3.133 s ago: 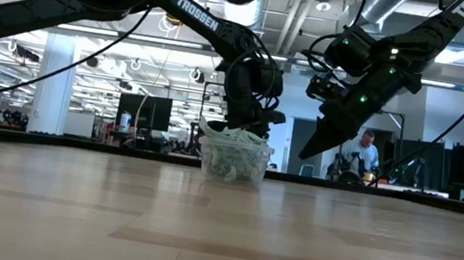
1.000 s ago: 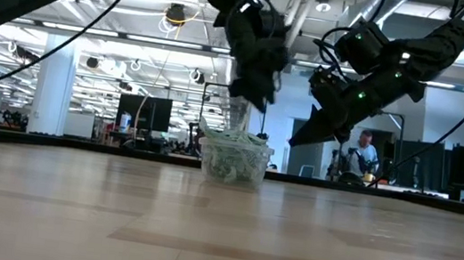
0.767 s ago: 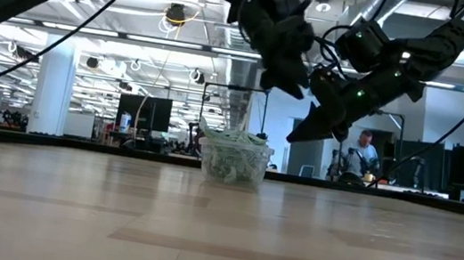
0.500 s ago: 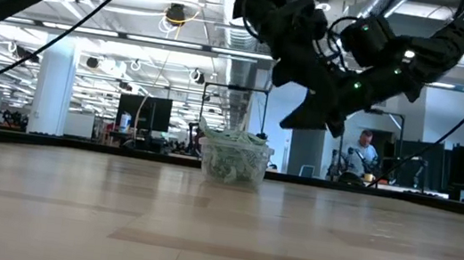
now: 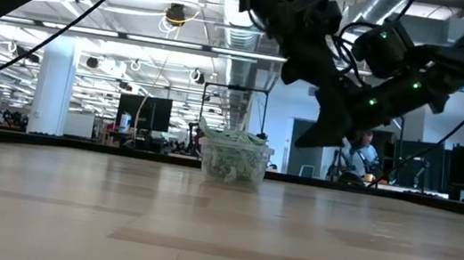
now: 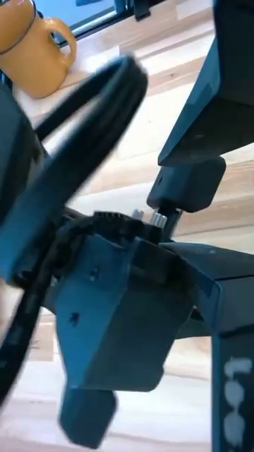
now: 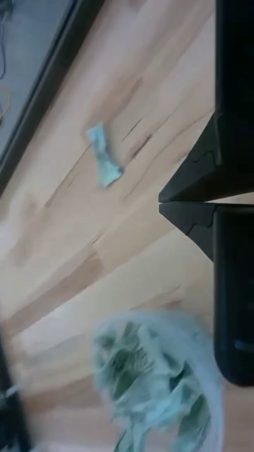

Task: Pick and place Stevia / Truvia into bins
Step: Put the green stevia packet into the transparent container

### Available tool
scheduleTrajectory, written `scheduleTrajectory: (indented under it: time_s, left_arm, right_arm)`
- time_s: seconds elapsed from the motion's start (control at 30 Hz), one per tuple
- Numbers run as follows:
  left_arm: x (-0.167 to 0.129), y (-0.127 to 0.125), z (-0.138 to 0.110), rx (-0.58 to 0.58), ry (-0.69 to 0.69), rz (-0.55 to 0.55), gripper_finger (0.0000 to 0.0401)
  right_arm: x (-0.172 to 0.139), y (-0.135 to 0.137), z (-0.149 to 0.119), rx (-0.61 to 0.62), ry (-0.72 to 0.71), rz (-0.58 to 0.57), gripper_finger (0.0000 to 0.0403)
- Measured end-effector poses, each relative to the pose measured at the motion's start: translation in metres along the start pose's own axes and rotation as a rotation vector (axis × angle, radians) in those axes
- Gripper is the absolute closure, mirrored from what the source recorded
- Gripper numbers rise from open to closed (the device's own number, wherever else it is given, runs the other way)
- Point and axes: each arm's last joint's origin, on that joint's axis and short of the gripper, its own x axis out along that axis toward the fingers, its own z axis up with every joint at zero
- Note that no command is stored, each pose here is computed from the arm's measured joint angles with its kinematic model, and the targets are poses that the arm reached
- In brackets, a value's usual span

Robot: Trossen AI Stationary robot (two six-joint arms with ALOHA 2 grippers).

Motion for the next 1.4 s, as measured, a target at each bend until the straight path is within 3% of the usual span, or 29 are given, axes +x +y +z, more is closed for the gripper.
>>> scheduleTrajectory:
  time_s: [0.1, 0.27, 0.57, 0.8, 0.97, 1.1, 1.4]
  left_arm:
    - [0.009, 0.012, -0.014, -0.036, 0.038, 0.024, 0.0218]
    - [0.012, 0.053, -0.045, -0.157, 0.12, 0.133, 0.0218]
    - [0.0, 0.084, -0.076, -0.269, 0.161, 0.162, 0.0218]
    - [-0.023, 0.072, -0.102, -0.272, 0.007, 0.203, 0.0218]
    - [-0.065, 0.043, -0.122, -0.241, -0.156, 0.323, 0.0218]
    - [-0.09, 0.018, -0.15, -0.228, -0.27, 0.405, 0.0218]
    - [-0.126, -0.024, -0.206, -0.224, -0.499, 0.487, 0.0218]
  right_arm:
    - [-0.002, 0.005, -0.007, -0.037, 0.049, -0.04, 0.0403]
    - [-0.004, 0.011, -0.013, -0.085, 0.083, -0.088, 0.0403]
    - [-0.004, 0.01, -0.013, -0.07, 0.088, -0.085, 0.0403]
    - [-0.004, 0.01, -0.012, -0.067, 0.08, -0.084, 0.0403]
    - [-0.003, 0.007, -0.01, -0.047, 0.069, -0.092, 0.0403]
    - [-0.001, -0.002, -0.006, 0.066, 0.053, -0.116, 0.0403]
    - [0.01, -0.021, 0.031, 0.107, -0.026, 0.024, 0.0386]
